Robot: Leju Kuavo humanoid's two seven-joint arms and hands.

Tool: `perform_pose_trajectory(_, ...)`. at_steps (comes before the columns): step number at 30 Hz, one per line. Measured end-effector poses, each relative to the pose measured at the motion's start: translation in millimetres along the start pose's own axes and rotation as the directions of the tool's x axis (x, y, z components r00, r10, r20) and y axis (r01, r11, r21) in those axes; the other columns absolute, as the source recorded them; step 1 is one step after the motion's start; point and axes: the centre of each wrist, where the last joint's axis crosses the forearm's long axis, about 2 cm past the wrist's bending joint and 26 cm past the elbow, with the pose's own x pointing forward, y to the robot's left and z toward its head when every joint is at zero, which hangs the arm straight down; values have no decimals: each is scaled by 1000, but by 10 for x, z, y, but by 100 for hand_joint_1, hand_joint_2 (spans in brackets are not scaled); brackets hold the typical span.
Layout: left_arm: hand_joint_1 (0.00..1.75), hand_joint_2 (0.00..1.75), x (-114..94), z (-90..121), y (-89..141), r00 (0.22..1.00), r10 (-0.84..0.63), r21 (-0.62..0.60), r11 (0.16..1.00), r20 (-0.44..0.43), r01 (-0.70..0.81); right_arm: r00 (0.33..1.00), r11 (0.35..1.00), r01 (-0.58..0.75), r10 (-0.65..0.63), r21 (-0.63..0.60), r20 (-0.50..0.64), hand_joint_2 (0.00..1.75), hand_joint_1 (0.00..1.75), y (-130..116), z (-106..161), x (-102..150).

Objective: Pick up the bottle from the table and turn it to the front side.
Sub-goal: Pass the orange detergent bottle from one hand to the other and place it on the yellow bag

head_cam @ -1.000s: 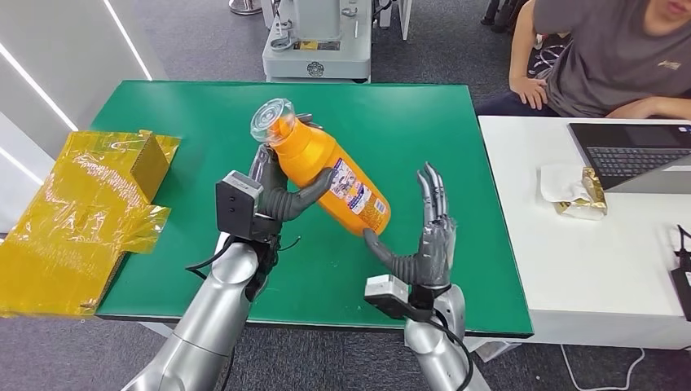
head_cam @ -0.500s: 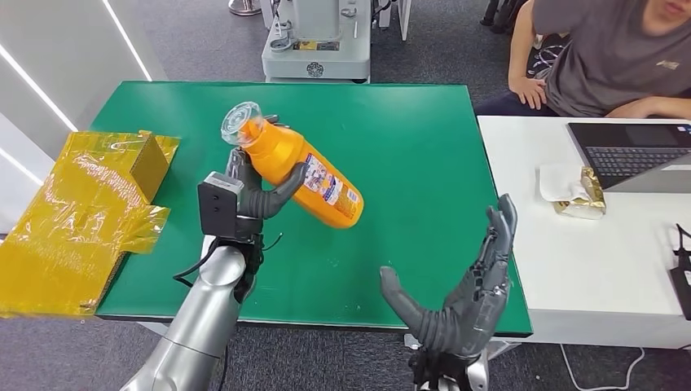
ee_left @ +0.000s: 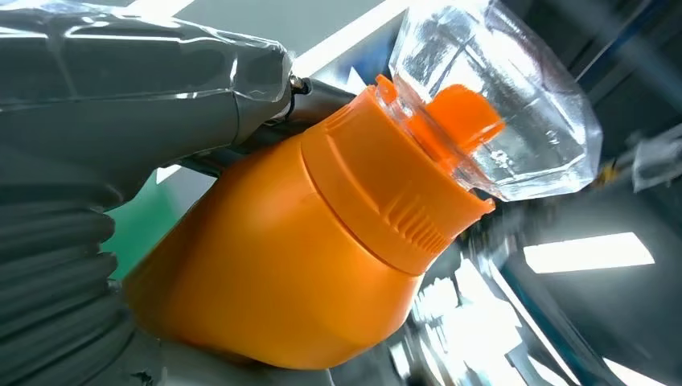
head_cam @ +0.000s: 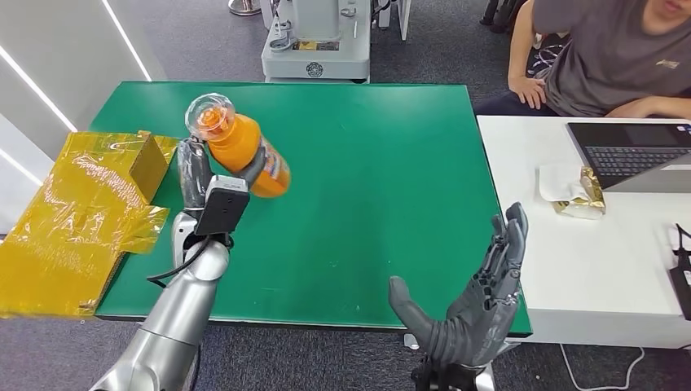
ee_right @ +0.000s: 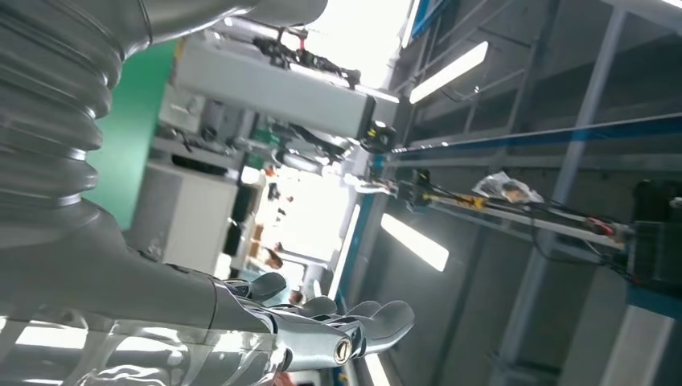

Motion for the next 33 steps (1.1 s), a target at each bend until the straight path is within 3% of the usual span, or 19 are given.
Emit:
perform_pose_trajectory(4, 175, 175, -285, -343, 453, 911, -399, -20, 915, 107, 403, 998, 1000, 31, -31, 2, -52, 175, 0, 15, 78, -39)
perform_pose_trajectory(9, 175, 175, -578, -618, 877, 745, -647, -54, 748, 160, 661, 995, 998, 53, -52, 16, -85, 175, 0, 27, 147, -64)
perform_pose_trajectory(14, 175, 175, -771, -655, 1123, 678, -719, -77, 675, 153, 733, 994, 998, 58, -54, 36, -93, 175, 0, 34, 187, -78)
perform_pose_trajectory(19, 175, 175, -999, -660, 1489, 620, -740, -203, 585, 262, 785, 991, 996, 78, -73, 40, -116, 175, 0, 28, 222, -102)
perform_pose_trajectory(22, 175, 175, -1092, -677, 1665, 588, -760, -268, 526, 277, 807, 991, 996, 77, -71, 52, -114, 175, 0, 25, 235, -110)
perform_pose_trajectory(28, 175, 175, -1214, -643, 1795, 552, -794, -349, 456, 256, 819, 992, 995, 72, -65, 62, -110, 175, 0, 19, 246, -113)
perform_pose_trajectory(33, 175, 175, -1361, -466, 1841, 540, -804, -439, 403, 250, 803, 991, 995, 73, -64, 70, -118, 175, 0, 12, 290, -91)
